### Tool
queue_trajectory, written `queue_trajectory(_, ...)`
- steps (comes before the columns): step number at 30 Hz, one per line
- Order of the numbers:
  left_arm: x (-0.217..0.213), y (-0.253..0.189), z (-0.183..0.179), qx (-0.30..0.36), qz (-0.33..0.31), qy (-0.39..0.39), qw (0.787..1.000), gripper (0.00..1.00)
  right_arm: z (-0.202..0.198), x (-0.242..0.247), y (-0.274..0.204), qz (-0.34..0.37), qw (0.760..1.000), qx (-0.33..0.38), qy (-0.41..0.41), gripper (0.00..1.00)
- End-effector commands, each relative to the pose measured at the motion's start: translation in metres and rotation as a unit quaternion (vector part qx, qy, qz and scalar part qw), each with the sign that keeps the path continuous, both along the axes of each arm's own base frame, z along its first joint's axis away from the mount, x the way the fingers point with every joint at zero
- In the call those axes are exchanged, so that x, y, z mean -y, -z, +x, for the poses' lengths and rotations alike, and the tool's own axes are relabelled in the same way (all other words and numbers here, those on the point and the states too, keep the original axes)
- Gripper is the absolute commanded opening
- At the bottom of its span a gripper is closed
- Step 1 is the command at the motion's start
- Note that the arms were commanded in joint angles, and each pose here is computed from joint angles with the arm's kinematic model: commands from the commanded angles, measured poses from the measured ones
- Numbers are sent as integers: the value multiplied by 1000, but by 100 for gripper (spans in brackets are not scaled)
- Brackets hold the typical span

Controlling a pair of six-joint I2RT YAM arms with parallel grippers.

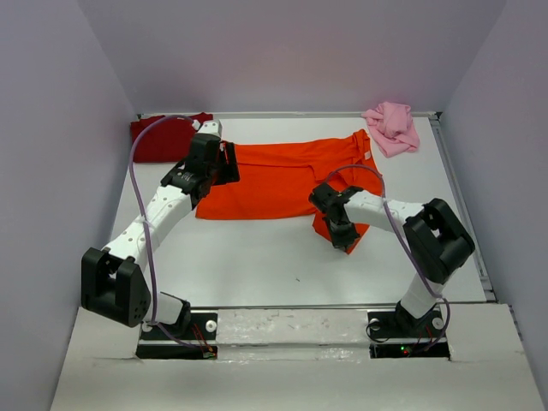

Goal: Fold and stack the t-shirts
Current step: Grap the side of the flattened tshirt closest away from the robot with both arms

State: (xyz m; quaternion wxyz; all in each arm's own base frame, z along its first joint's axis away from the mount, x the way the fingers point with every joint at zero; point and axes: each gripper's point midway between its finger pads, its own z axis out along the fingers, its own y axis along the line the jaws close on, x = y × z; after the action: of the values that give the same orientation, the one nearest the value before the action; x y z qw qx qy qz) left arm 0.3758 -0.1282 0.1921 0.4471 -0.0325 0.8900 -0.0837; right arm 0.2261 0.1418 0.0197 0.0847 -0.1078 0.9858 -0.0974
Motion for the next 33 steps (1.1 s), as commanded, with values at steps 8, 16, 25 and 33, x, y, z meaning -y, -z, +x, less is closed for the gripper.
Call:
queue_trajectory(8, -13, 17, 0, -15, -24, -68, 997, 77, 53, -6, -79, 26, 985, 171, 3, 0)
queue_trajectory(16, -14, 74, -22, -85, -94, -111, 986, 79, 67, -12, -92, 26, 981, 191, -22, 0)
queue_trajectory(25, -58, 117, -36, -102, -59, -238, 964, 79, 72, -22, -100, 55, 977, 204, -32, 0)
queue_trajectory(33, -69, 128, -23, -104, -48, -279, 953, 79, 69, -25, -96, 66, 977, 198, -40, 0)
